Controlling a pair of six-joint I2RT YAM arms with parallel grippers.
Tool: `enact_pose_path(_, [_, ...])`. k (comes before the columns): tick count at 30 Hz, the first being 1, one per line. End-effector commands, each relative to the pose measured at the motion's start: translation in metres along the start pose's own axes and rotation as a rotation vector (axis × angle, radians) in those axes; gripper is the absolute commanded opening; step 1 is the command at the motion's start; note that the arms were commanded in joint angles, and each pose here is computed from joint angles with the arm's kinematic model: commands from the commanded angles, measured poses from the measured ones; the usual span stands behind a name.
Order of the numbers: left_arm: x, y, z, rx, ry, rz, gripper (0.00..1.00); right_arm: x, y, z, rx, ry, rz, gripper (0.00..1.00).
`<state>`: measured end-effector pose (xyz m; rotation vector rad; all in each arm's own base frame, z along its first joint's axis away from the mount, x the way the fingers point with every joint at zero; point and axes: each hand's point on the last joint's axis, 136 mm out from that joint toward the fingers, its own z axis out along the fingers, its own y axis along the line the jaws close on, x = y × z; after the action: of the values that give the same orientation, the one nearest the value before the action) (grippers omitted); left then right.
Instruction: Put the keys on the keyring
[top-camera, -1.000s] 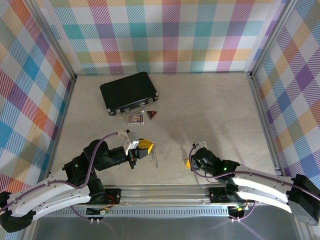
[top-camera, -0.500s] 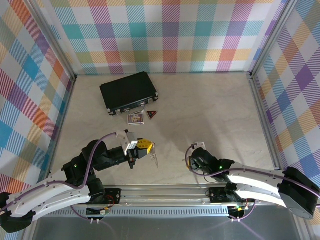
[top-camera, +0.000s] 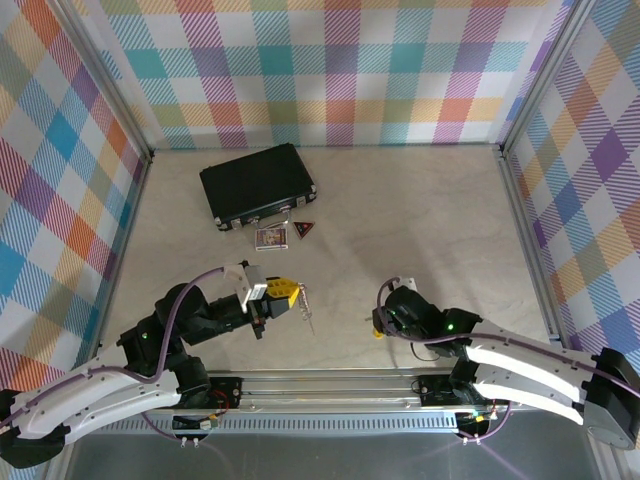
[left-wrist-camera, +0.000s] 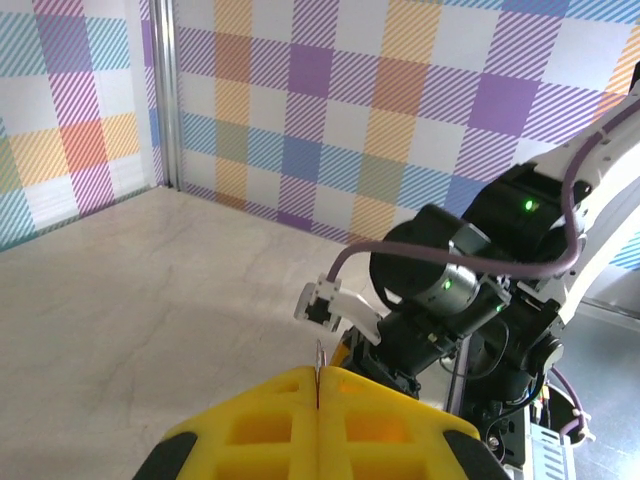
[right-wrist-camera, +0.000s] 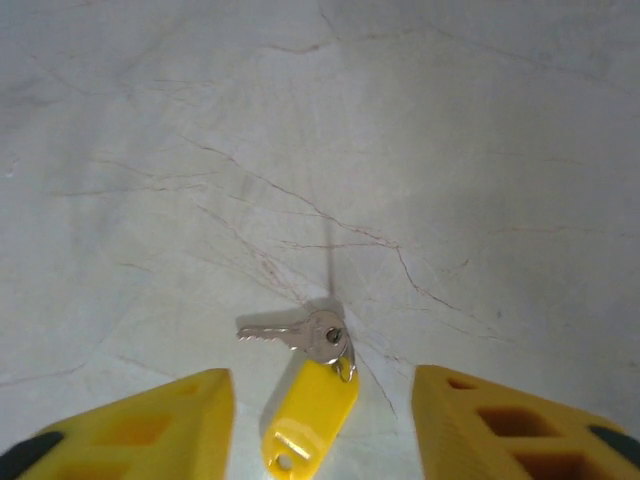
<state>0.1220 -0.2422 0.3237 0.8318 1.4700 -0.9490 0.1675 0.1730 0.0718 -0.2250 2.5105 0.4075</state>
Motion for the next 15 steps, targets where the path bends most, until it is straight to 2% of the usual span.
enact_pose_path(1, [-0.015, -0.001, -0.005, -0.004, -0.066, 0.012, 0.0, 0.0, -0.011, -0.025, 0.098, 0.097, -0.007, 0.56])
enact_pose_path(6, [-0.013, 0.0, -0.003, -0.004, -0.059, 0.008, 0.0, -0.018, -0.003, -0.043, 0.15, 0.236, -0.077, 0.58])
enact_pose_path(10, [-0.015, -0.004, -0.003, 0.016, -0.059, 0.004, 0.0, -0.03, 0.012, -0.037, 0.016, 0.39, -0.047, 0.58])
enact_pose_path(15, [-0.014, -0.003, -0.005, 0.01, -0.065, 0.004, 0.0, -0.037, 0.01, -0.029, -0.006, 0.553, -0.086, 0.59])
